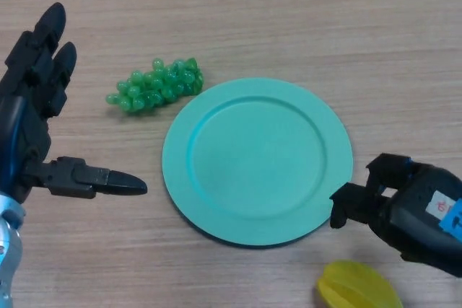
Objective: Pick up the yellow starfruit and place it on the plate
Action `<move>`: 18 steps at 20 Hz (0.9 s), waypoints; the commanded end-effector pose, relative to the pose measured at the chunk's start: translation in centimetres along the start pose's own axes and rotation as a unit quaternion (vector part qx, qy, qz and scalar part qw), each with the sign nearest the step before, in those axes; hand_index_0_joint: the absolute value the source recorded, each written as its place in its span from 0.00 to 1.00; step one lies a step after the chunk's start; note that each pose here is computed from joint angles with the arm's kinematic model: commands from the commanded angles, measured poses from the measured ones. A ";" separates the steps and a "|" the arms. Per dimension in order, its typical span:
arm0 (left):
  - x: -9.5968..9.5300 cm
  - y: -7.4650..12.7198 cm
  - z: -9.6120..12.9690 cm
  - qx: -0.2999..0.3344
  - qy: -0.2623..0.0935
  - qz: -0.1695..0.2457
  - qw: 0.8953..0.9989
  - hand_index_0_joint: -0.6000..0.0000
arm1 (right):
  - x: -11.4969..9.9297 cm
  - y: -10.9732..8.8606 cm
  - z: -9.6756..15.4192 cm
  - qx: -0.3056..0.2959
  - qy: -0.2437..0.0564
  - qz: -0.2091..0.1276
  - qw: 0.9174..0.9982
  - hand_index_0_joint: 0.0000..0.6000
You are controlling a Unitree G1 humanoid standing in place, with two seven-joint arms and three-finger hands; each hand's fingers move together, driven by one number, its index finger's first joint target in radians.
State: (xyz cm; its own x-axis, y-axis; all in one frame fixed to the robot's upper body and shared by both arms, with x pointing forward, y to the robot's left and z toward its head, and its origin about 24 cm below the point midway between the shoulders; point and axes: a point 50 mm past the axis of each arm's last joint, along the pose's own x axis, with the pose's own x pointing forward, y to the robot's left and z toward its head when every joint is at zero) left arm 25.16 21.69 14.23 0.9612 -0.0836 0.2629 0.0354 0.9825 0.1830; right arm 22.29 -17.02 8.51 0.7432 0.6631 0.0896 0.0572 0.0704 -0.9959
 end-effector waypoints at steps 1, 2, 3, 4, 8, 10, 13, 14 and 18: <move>0.0 1.2 3.4 0.039 -0.098 0.029 0.994 1.00 | 0.2 -4.1 -1.1 -0.021 0.005 -0.109 0.994 1.00; 0.0 1.1 3.5 0.044 -0.102 0.027 0.993 1.00 | 0.5 -4.8 -1.2 -0.019 0.007 -0.123 0.992 1.00; -0.1 1.1 3.6 0.045 -0.103 0.027 0.993 1.00 | 0.6 -5.2 -1.2 -0.014 0.010 -0.132 0.991 1.00; -0.1 1.2 3.6 0.044 -0.105 0.027 0.993 1.00 | 0.9 -6.2 -1.2 -0.011 0.015 -0.149 0.989 1.00; 0.0 1.0 3.5 0.043 -0.103 0.027 0.993 1.00 | 0.3 -6.2 -1.1 0.025 0.050 -0.094 0.994 1.00; -0.2 0.8 3.6 0.041 -0.099 0.018 0.994 1.00 | 0.2 -7.1 0.0 0.224 0.068 -0.127 0.964 0.92; -0.2 0.7 3.6 0.037 -0.095 0.014 0.995 1.00 | 0.2 -7.9 0.1 0.270 0.075 -0.160 0.947 0.33; -0.2 0.7 3.7 0.033 -0.094 0.011 0.995 1.00 | 0.2 -8.4 0.3 0.304 0.079 -0.180 0.932 0.10; -0.3 0.7 4.1 0.033 -0.101 0.014 0.994 1.00 | -0.1 -8.3 0.8 0.331 0.079 -0.173 0.924 0.00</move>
State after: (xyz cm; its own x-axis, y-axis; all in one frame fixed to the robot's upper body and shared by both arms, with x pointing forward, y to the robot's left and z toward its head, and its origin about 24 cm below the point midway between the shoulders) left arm 24.70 20.69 14.58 0.9580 -0.1126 0.2637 0.0673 0.9822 0.1752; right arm 22.01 -17.05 14.24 0.9035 0.3828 0.1929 -0.1509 0.7053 -0.6927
